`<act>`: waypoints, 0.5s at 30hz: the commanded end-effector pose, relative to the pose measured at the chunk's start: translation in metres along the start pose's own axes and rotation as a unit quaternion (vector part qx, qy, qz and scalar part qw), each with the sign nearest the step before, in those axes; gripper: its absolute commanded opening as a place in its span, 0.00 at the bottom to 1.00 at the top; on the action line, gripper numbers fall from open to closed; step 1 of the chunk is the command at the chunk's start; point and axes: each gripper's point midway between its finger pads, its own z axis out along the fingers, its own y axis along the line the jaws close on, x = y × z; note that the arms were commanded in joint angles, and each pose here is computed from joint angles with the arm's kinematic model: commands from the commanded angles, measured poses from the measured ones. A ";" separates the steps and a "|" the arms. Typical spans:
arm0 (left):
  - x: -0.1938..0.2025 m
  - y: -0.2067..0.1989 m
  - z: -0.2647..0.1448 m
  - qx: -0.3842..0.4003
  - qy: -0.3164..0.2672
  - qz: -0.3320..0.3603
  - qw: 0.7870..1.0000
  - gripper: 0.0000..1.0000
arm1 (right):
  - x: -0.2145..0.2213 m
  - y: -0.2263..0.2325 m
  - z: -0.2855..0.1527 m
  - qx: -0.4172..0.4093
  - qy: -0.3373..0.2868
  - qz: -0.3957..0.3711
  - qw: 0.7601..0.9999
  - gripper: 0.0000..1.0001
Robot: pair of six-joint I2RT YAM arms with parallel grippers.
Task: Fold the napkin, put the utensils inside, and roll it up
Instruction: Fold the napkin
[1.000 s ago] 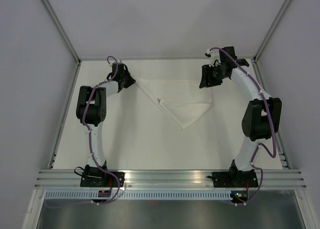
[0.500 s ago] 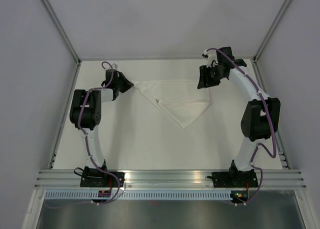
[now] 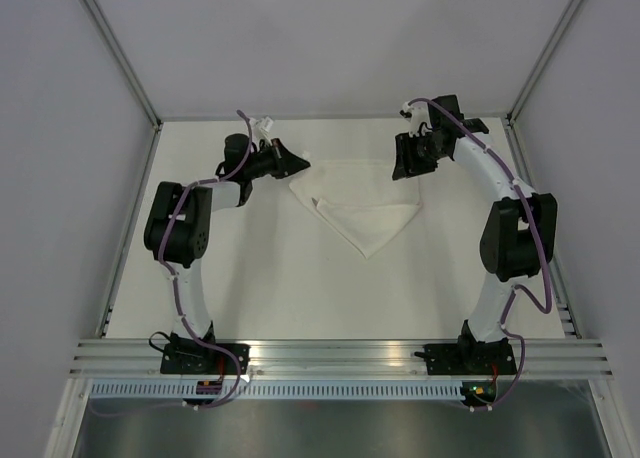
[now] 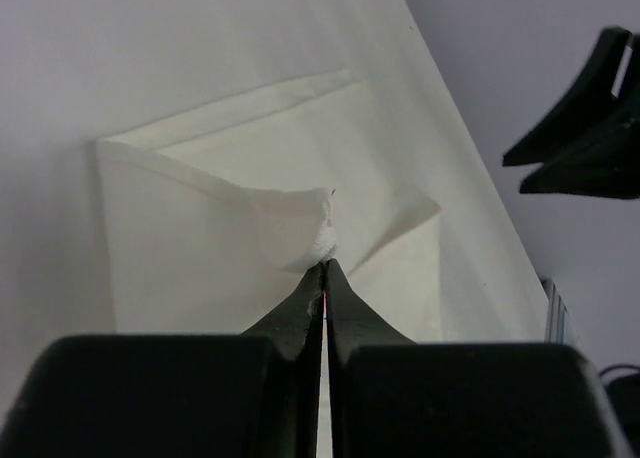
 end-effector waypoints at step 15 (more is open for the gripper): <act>0.122 -0.119 0.016 0.142 0.200 0.182 0.952 0.02 | 0.005 -0.001 0.012 0.014 0.016 -0.006 1.000 0.50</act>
